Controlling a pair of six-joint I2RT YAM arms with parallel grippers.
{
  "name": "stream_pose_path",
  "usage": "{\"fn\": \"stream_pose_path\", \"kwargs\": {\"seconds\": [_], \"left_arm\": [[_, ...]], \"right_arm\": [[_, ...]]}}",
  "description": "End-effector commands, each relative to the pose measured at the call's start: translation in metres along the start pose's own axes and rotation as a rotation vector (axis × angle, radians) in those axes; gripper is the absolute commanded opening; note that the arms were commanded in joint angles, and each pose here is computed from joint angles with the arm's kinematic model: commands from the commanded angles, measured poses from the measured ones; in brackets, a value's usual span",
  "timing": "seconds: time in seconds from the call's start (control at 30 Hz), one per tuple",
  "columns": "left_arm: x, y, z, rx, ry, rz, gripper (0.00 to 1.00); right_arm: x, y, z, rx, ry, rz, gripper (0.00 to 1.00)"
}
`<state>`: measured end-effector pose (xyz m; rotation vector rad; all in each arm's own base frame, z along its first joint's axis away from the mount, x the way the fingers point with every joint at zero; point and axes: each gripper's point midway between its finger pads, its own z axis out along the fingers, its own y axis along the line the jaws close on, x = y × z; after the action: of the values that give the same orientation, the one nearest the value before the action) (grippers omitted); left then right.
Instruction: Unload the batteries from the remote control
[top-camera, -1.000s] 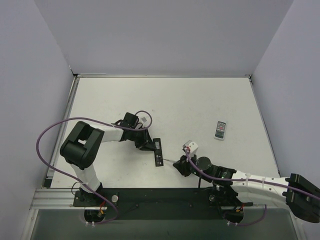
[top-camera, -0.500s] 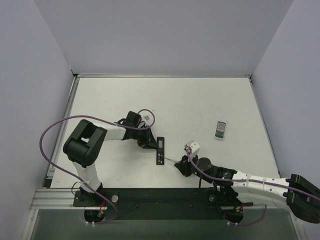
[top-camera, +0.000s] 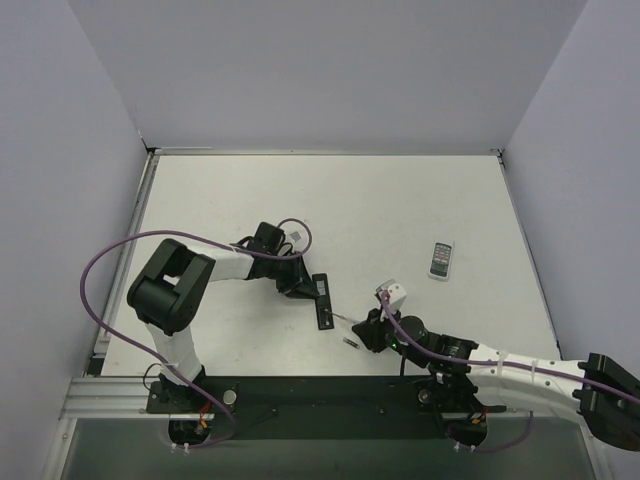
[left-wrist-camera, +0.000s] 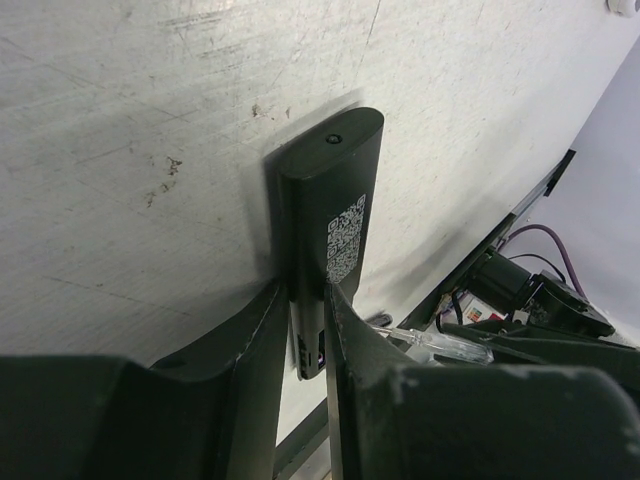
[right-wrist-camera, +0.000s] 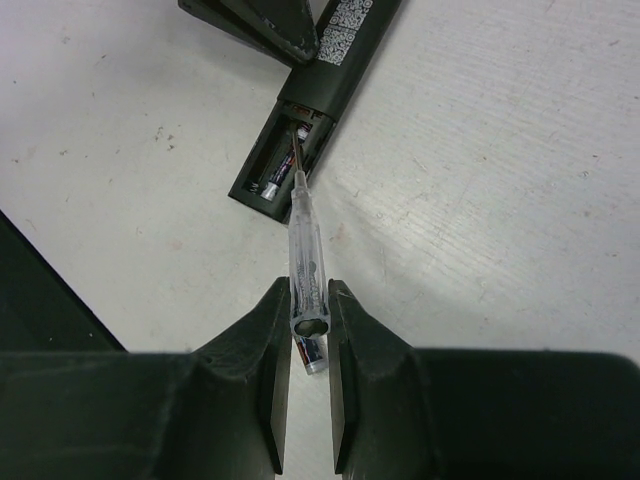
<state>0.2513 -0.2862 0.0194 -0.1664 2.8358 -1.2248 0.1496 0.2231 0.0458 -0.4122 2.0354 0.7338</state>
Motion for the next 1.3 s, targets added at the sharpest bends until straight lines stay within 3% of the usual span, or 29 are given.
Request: {"fn": "stream_pose_path", "kwargs": {"seconds": [0.0, 0.1, 0.23, 0.43, 0.57, 0.9, 1.27], "left_arm": [[-0.003, 0.018, 0.007, -0.114, -0.019, 0.019, 0.29], [-0.007, 0.016, 0.005, -0.127, -0.032, 0.031, 0.29], [-0.012, 0.007, 0.000, -0.116, -0.052, 0.045, 0.29], [-0.022, -0.013, -0.010, -0.084, -0.085, 0.088, 0.38], [-0.029, -0.018, -0.018, -0.106, -0.113, 0.119, 0.42], [-0.023, -0.013, -0.011, -0.103, -0.082, 0.121, 0.42], [-0.017, -0.007, 0.003, -0.100, -0.058, 0.110, 0.40]], "right_arm": [[-0.035, -0.023, 0.001, 0.158, -0.053, -0.100, 0.00], [-0.072, -0.019, -0.001, 0.182, -0.085, -0.167, 0.00], [-0.095, -0.020, -0.012, 0.210, 0.004, -0.244, 0.00], [-0.081, -0.021, -0.032, 0.195, 0.160, -0.302, 0.00], [-0.085, -0.008, -0.038, 0.111, 0.155, -0.329, 0.00], [-0.090, 0.024, -0.027, -0.042, 0.266, -0.399, 0.00], [-0.090, 0.039, -0.009, -0.130, 0.276, -0.451, 0.00]]}}
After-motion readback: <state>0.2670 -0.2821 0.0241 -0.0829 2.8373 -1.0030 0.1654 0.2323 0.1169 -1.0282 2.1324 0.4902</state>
